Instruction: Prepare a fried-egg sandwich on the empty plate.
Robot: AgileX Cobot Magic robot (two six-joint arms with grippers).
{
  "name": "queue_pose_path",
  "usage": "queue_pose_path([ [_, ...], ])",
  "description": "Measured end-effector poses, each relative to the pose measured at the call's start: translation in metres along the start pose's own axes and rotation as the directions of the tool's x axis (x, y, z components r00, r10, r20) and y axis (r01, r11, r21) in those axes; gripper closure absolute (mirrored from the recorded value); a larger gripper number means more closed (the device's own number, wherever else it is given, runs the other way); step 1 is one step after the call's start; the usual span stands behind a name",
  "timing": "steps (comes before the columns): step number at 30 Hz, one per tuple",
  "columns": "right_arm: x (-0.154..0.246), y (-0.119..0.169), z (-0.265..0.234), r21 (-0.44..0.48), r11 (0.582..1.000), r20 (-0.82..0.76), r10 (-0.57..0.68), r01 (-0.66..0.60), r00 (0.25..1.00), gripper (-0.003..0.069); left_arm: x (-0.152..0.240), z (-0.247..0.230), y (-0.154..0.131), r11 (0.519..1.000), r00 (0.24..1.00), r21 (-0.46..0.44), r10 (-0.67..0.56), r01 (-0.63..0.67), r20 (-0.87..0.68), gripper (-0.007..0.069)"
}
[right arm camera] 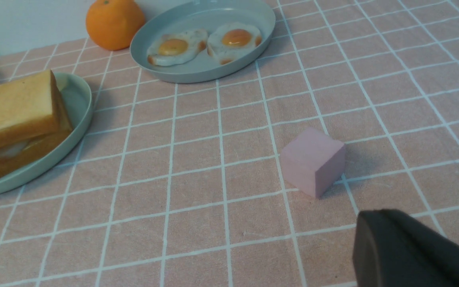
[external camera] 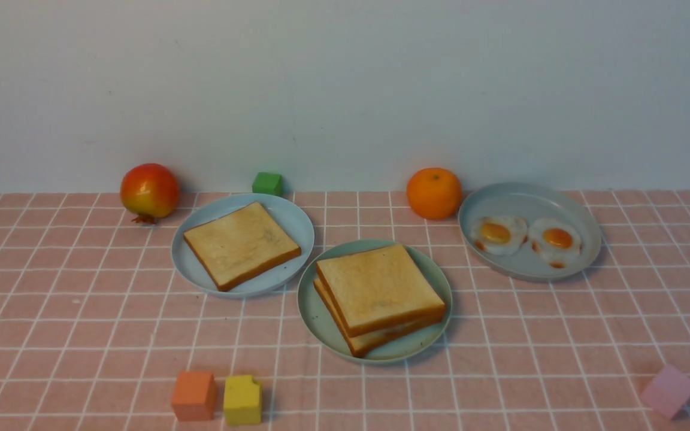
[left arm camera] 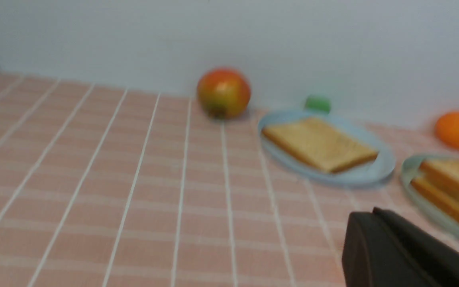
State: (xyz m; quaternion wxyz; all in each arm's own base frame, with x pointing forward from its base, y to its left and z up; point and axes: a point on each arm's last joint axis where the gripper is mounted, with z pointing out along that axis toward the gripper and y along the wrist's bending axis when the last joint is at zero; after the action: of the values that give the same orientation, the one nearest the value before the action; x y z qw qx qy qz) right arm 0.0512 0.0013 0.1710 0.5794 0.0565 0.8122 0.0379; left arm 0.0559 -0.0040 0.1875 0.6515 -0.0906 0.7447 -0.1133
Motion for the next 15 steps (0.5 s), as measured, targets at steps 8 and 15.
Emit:
queue_pose_path([
  [8, 0.0, 0.0, 0.0, 0.0, 1.0, 0.0, 0.0, 0.0, 1.0, 0.0648, 0.012, -0.001, 0.004, 0.996, 0.989, -0.059, -0.071, 0.063, -0.133, 0.0613],
  [15, 0.0, 0.0, 0.0, 0.0, 1.0, 0.0, 0.0, 0.0, 1.0, 0.0648, 0.012, -0.001, 0.004, 0.996, 0.988, -0.06, -0.074, 0.067, -0.133, 0.0613],
])
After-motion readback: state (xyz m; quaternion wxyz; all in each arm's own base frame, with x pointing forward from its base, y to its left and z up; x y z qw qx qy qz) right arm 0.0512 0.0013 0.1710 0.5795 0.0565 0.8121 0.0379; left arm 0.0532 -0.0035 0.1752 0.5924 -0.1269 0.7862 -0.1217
